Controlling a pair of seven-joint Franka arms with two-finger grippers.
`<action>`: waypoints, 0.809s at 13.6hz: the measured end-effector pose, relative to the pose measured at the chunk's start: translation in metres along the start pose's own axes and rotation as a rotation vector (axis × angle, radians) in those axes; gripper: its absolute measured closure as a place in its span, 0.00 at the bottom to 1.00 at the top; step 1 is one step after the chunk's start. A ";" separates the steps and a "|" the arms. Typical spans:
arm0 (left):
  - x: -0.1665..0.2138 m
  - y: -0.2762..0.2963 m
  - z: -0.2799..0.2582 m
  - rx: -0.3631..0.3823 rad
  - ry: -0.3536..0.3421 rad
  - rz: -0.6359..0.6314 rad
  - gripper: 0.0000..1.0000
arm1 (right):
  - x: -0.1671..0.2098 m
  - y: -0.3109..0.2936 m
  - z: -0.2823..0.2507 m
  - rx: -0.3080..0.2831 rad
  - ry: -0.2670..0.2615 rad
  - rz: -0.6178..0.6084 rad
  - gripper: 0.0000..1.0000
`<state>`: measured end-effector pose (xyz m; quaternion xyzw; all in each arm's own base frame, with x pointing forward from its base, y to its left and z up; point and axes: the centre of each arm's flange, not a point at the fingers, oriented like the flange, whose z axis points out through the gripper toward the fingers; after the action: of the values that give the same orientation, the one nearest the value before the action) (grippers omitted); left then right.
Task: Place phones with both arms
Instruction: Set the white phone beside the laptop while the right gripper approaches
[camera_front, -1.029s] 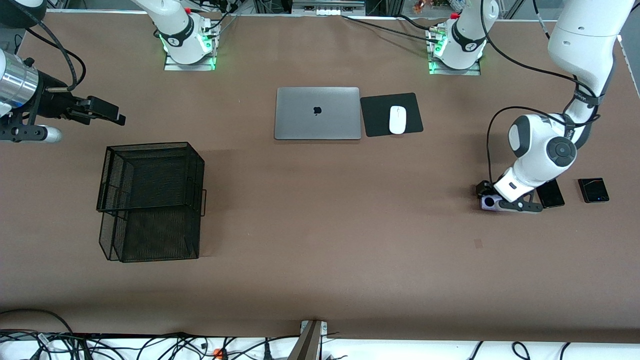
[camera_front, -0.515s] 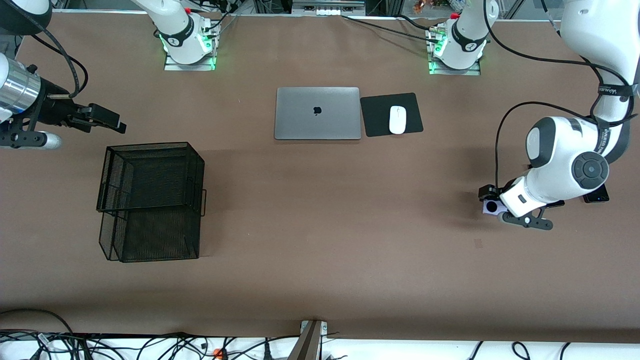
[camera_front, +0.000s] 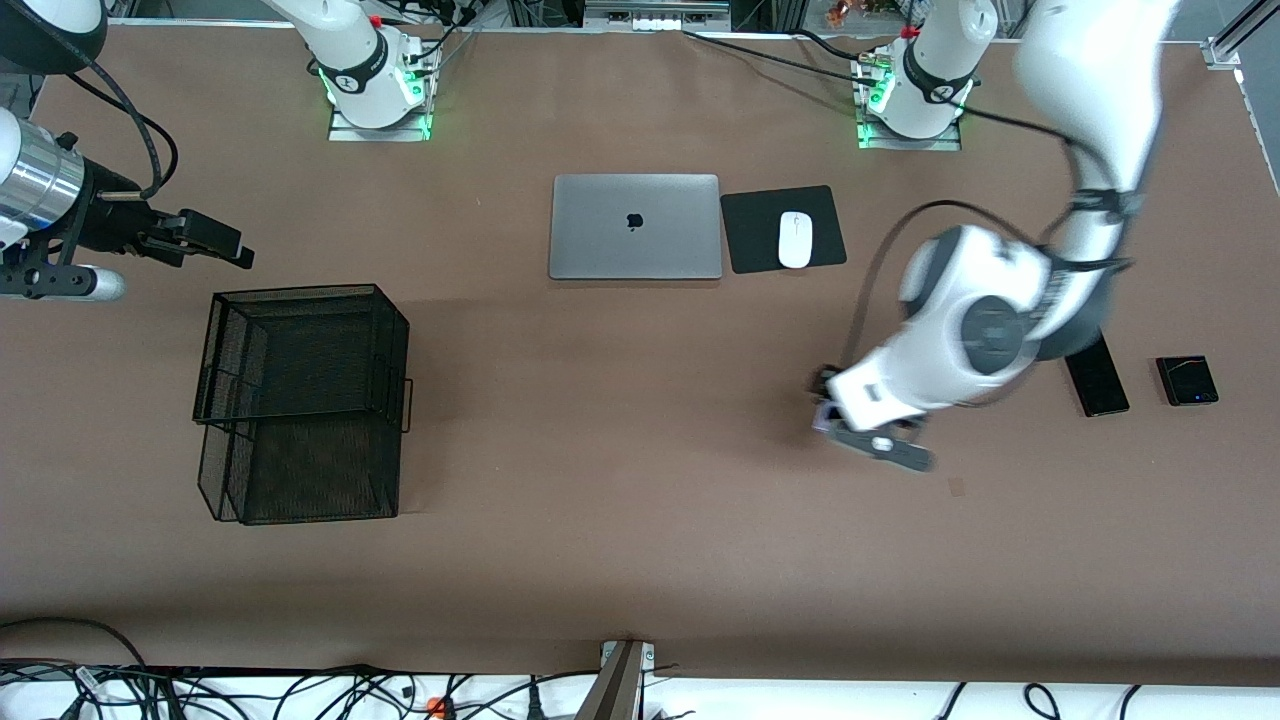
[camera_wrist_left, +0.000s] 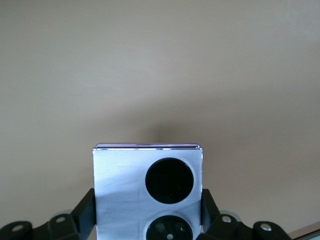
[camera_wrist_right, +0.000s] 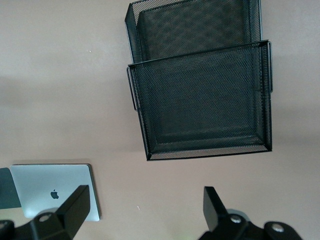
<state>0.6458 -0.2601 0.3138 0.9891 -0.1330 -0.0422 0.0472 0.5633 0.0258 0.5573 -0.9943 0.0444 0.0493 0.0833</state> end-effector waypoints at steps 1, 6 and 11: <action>-0.001 0.036 0.018 -0.002 -0.017 -0.035 0.16 | 0.000 0.000 0.000 0.000 0.000 0.000 0.00; -0.011 0.183 0.104 -0.033 0.009 -0.147 0.16 | 0.000 -0.005 0.002 -0.001 0.002 -0.007 0.00; -0.018 0.203 0.168 -0.023 0.017 -0.167 0.16 | 0.000 -0.022 0.007 -0.003 0.000 -0.007 0.00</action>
<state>0.5603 -0.4638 0.1694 0.9964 -0.0490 -0.0393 0.0561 0.5648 0.0488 0.5540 -0.9946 0.0410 0.0492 0.0818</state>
